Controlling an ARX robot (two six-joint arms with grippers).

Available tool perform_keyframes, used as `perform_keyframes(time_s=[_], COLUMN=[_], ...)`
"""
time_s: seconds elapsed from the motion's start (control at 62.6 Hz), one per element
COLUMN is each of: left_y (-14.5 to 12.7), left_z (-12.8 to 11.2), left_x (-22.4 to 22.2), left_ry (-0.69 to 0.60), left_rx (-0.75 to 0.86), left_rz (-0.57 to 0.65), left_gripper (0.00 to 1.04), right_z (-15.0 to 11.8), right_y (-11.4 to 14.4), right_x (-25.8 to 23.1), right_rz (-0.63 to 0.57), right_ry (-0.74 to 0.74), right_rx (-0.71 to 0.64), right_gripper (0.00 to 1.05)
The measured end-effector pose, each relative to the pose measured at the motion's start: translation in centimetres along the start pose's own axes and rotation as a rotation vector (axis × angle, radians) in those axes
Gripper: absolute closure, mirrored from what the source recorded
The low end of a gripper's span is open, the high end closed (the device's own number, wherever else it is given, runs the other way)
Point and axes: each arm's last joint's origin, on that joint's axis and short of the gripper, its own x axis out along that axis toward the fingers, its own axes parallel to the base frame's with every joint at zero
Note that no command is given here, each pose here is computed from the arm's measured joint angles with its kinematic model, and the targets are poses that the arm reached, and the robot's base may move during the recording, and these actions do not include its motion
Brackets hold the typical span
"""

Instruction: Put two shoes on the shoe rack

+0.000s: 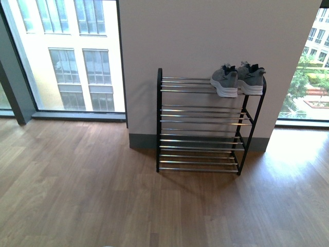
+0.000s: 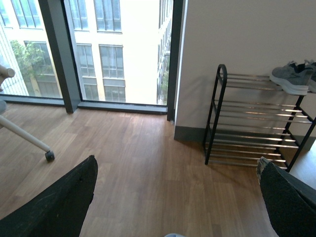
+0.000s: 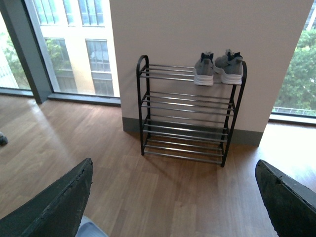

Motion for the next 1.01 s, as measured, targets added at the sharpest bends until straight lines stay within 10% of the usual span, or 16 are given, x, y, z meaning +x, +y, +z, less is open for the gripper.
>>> perform_keyframes(time_s=[1.007], left_y=[0.00], left_z=[-0.02], left_x=[0.00], left_ry=[0.001], left_rx=[0.000], left_rz=[0.000], left_gripper=[0.09], right_z=[-0.01], right_y=[-0.01], right_x=[0.00], right_rz=[0.000], right_ry=[0.001], right_rx=[0.002], right_gripper=[0.09])
